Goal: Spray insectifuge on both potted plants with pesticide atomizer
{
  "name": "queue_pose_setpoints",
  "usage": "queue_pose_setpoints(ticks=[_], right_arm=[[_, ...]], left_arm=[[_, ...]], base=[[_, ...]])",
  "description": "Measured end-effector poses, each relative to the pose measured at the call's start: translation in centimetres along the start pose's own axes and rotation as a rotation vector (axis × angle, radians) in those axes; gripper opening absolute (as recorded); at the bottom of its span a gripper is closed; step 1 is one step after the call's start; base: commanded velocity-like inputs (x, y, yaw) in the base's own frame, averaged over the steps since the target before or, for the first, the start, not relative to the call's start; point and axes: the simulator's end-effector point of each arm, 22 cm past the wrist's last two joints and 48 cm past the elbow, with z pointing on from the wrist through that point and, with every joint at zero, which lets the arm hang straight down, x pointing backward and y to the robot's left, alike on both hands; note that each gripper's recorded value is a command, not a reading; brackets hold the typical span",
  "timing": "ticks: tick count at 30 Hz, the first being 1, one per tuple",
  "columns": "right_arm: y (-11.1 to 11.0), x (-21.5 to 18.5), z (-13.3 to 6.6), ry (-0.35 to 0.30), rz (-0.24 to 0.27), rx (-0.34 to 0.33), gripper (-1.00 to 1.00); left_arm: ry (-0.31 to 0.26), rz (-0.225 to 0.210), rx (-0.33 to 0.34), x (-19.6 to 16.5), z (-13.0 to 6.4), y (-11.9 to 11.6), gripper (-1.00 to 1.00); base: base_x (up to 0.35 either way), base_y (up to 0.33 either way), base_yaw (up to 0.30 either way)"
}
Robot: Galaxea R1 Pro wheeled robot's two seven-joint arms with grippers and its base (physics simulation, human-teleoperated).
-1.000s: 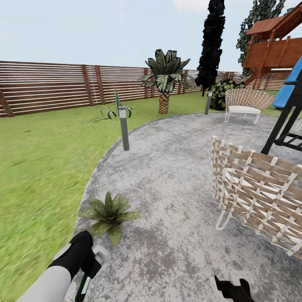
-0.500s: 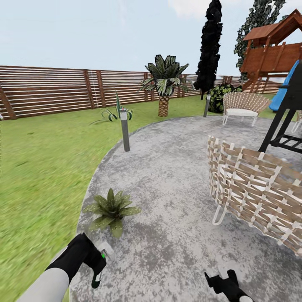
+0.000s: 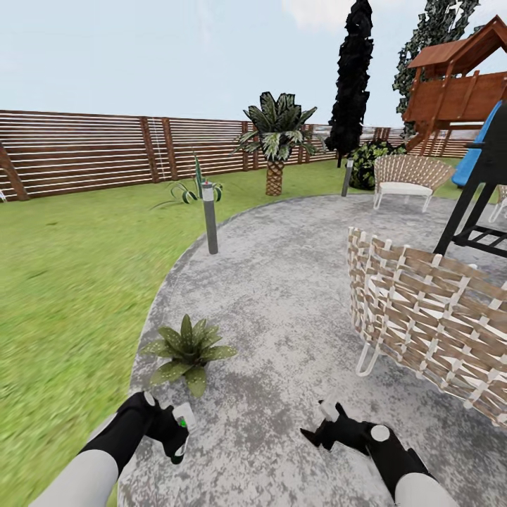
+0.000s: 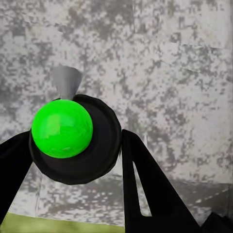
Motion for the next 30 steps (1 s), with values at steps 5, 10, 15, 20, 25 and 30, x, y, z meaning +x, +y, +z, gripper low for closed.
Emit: queue_pose_setpoints(ticks=[5, 10, 15, 20, 25, 30], right_arm=[[4.5, -1.8, 1.4, 0.039, -0.198, -0.182, -1.00], [8.5, -6.9, 3.2, -0.024, -0.256, -0.283, -1.00], [12.7, -9.8, 4.0, -0.070, -0.264, -0.374, -1.00], [13.4, -10.5, 4.0, -0.079, -0.267, -0.400, -1.00], [13.2, -10.8, 4.0, -0.080, -0.271, -0.400, -1.00], [13.2, -10.9, 4.0, -0.081, -0.271, -0.399, -1.00]], left_arm=[[0.000, 0.007, 0.005, -0.4, 0.1, -0.4, -1.00], [0.019, 0.051, 0.009, -0.8, 0.5, -1.0, -1.00], [0.020, 0.077, 0.011, -1.1, 0.6, -1.2, -1.00], [-0.042, 0.159, 0.027, -3.3, 1.0, -2.4, -1.00], [-0.070, 0.180, 0.055, -5.1, 1.7, -4.3, -1.00], [-0.086, 0.188, 0.071, -6.4, 2.0, -5.5, -1.00]], base=[[0.000, 0.000, 0.000], [0.000, 0.000, 0.000], [0.000, 0.000, 0.000], [0.000, 0.000, 0.000], [0.000, 0.000, 0.000], [0.000, 0.000, 0.000]])
